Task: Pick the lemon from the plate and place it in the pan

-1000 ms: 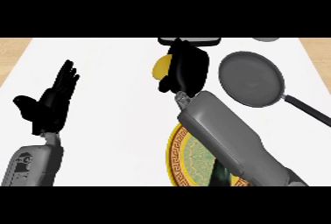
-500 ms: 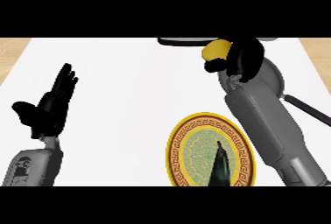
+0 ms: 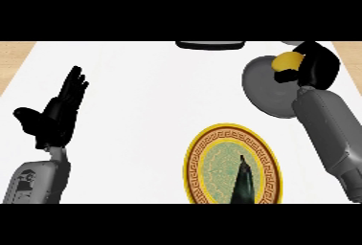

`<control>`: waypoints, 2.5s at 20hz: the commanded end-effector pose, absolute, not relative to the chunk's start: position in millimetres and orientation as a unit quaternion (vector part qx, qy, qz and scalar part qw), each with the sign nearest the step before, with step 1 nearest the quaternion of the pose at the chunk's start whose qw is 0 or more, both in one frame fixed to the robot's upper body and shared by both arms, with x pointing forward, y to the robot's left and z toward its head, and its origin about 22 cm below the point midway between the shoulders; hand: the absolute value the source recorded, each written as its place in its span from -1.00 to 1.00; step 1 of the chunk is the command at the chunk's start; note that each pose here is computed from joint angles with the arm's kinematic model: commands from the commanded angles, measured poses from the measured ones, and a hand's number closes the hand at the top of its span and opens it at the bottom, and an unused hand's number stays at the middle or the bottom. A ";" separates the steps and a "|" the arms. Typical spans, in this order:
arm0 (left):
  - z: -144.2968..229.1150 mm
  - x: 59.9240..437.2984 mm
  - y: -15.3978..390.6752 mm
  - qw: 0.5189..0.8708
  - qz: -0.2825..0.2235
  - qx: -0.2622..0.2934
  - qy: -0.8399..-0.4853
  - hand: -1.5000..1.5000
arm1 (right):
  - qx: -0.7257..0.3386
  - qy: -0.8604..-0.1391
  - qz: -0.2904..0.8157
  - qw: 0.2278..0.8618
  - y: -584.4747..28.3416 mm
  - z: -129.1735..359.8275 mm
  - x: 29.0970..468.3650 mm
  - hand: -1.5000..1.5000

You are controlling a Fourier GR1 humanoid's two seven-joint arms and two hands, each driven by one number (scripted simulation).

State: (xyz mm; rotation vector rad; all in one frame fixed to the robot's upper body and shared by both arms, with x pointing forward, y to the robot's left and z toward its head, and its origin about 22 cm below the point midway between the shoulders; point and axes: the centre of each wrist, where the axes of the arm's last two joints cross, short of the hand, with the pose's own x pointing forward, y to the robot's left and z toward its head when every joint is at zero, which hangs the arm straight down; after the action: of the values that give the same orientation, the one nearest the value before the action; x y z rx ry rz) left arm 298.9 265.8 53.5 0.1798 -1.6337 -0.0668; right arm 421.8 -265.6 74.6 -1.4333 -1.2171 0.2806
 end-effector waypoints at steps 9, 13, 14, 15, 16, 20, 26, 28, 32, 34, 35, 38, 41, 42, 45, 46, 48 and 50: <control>52.2 309.4 257.9 0.678 -0.032 0.064 -0.732 0.00 | -0.572 -0.525 0.058 0.628 -343.2 44.1 411.0 1.00; 64.8 312.5 257.2 0.672 -0.036 0.064 -0.737 0.00 | -0.457 -0.514 0.053 0.724 -335.9 26.4 406.9 -1.00; 58.7 308.0 256.9 0.673 -0.042 0.063 -0.736 0.00 | -0.441 -0.525 0.051 0.727 -336.2 32.2 410.3 -1.00; 53.5 308.6 257.4 0.676 -0.031 0.070 -0.733 0.00 | -0.423 -0.539 0.051 0.726 -348.1 31.5 405.5 -1.00; 56.6 311.8 258.7 0.672 -0.043 0.060 -0.737 0.00 | -0.434 -0.538 0.051 0.721 -344.7 29.5 406.7 -1.00; 61.5 308.0 251.5 0.672 -0.041 0.061 -0.737 0.00 | -0.451 -0.560 0.052 0.693 -353.3 0.0 386.9 -1.00; 51.7 295.0 261.7 0.685 -0.031 0.078 -0.724 0.00 | -0.438 -0.638 -0.069 0.629 -358.1 15.0 391.4 -1.00; 56.3 309.3 260.1 0.684 -0.029 0.080 -0.724 0.00 | -0.407 -0.661 -0.088 0.624 -345.5 -2.3 385.1 -1.00; 53.5 295.0 286.6 0.695 -0.017 0.088 -0.713 0.00 | -0.317 -0.692 -0.096 0.642 -349.3 -14.1 370.5 -1.00; 35.6 293.2 276.7 0.691 -0.011 0.103 -0.716 0.00 | -0.282 -0.704 -0.088 0.646 -352.1 -23.3 357.1 -1.00; 31.5 288.2 272.8 0.695 -0.016 0.100 -0.712 0.00 | -0.285 -0.713 -0.082 0.635 -364.2 -22.5 347.3 -1.00; 26.7 287.4 291.3 0.695 -0.001 0.105 -0.711 0.00 | -0.269 -0.722 -0.069 0.633 -345.1 -20.0 337.2 -1.00; 42.0 282.3 297.9 0.692 -0.005 0.123 -0.711 0.00 | -0.262 -0.730 -0.066 0.628 -346.6 -33.8 302.8 -1.00; 49.5 288.4 303.0 0.693 -0.007 0.121 -0.710 0.00 | -0.259 -0.727 -0.071 0.632 -336.1 -46.2 287.4 -1.00; 47.7 284.2 290.6 0.695 -0.010 0.113 -0.710 0.00 | -0.263 -0.733 -0.072 0.624 -335.3 -32.6 257.1 -1.00; 48.4 281.1 290.9 0.690 -0.009 0.116 -0.715 0.00 | -0.270 -0.736 -0.073 0.616 -333.3 -4.4 264.1 -1.00; 45.1 277.3 297.1 0.695 -0.003 0.102 -0.712 0.00 | -0.261 -0.727 -0.064 0.632 -324.6 -6.6 234.2 -1.00; 52.0 279.0 291.9 0.697 -0.018 0.107 -0.709 0.00 | -0.272 -0.716 -0.063 0.640 -321.2 6.4 209.3 -1.00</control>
State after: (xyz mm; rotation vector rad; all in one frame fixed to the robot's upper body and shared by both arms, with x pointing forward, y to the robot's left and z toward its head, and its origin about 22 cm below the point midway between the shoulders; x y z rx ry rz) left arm 280.3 293.3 45.1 0.2444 -1.5888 -0.0254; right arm 248.2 -334.9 -11.4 -0.6176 -1.6630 -0.1502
